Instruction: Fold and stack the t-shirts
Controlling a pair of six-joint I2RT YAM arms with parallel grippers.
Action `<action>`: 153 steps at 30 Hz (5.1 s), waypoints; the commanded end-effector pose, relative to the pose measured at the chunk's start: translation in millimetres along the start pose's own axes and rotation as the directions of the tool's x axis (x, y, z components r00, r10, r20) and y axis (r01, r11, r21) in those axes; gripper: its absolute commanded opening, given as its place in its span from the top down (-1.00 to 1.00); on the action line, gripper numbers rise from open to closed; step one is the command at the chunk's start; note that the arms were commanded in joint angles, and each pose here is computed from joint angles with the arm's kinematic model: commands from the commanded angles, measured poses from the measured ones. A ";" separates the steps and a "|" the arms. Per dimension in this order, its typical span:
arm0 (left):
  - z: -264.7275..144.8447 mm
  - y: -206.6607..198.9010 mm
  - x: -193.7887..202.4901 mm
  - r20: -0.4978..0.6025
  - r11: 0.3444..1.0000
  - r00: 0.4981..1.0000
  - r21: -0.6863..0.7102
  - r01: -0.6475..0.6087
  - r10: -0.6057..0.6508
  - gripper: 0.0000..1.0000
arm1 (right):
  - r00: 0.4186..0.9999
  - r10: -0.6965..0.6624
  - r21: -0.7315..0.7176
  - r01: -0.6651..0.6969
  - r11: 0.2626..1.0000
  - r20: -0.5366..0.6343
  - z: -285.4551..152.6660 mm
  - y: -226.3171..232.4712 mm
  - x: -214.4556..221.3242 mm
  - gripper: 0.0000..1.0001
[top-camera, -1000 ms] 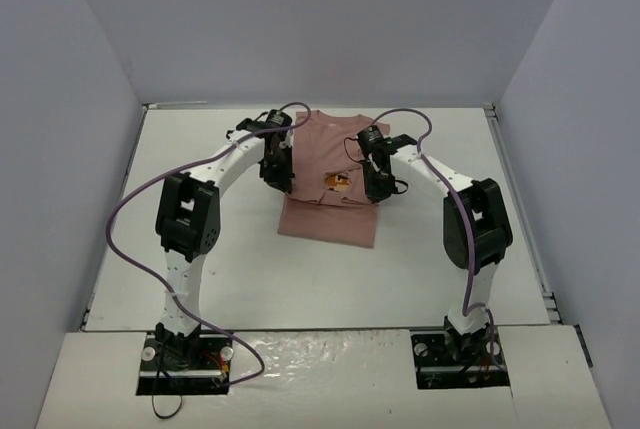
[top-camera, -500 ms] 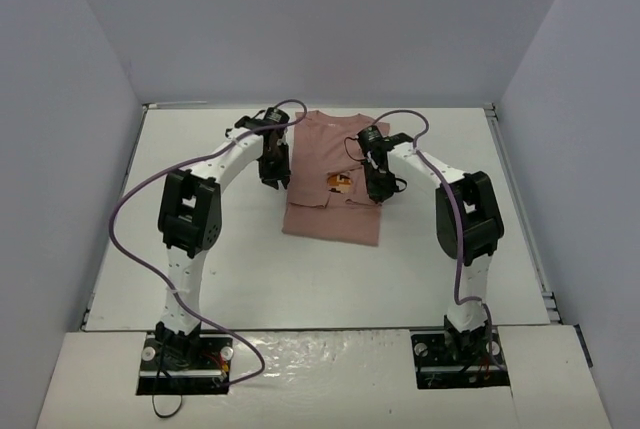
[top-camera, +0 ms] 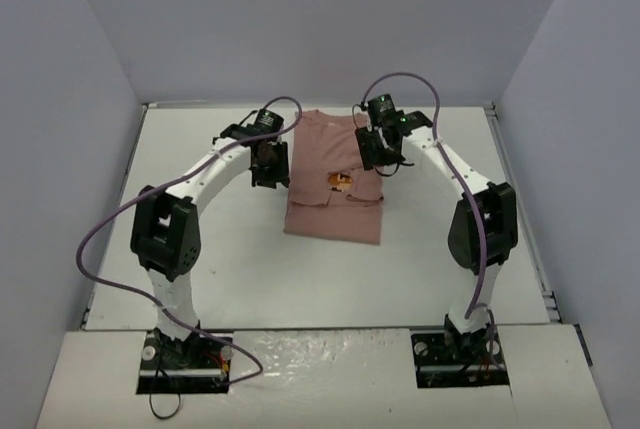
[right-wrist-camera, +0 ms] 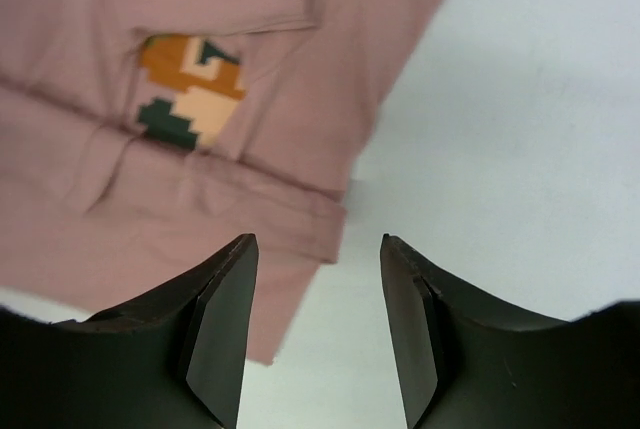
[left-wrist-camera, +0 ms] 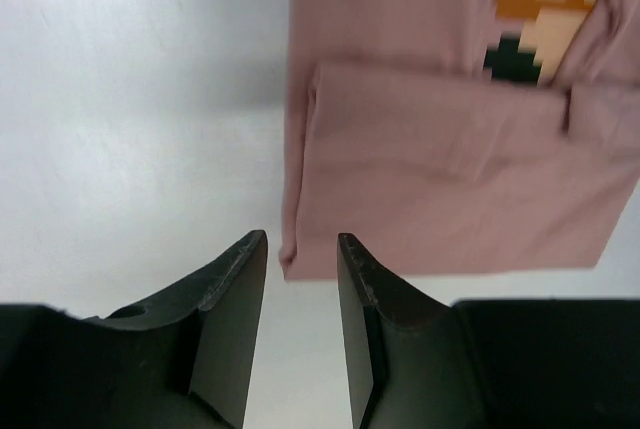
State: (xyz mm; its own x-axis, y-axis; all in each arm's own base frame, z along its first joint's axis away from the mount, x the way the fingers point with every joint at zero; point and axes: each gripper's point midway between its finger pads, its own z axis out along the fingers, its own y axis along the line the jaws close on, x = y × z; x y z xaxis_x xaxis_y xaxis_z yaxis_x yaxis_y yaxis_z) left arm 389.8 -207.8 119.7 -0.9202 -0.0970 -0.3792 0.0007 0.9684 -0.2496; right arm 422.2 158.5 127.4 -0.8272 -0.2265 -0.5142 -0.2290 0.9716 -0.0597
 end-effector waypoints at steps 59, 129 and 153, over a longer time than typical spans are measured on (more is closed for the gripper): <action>71.0 58.4 182.8 -0.247 0.983 0.954 -0.109 0.145 -0.168 0.39 | 0.841 -0.493 0.199 0.455 0.868 0.222 64.4 56.7 -83.2 -0.54; 83.2 -39.9 -42.1 0.122 0.974 0.970 0.064 -0.218 0.210 0.38 | 0.973 0.200 -0.444 -0.232 0.865 -0.118 51.3 86.9 157.4 1.00; 0.5 -49.1 61.5 -0.002 0.946 0.993 0.305 -0.115 0.122 0.38 | 0.972 0.219 -0.666 -0.220 0.713 -0.086 -24.1 91.4 106.7 0.76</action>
State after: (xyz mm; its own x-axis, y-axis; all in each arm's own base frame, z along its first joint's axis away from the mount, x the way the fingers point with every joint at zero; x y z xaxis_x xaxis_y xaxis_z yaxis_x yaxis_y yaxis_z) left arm 340.0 -247.3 105.2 -0.9052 0.0738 -0.4185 0.2457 0.8944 -0.3737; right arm 328.2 218.4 99.1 -0.8521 0.0276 -0.5226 -0.3201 0.7624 0.5623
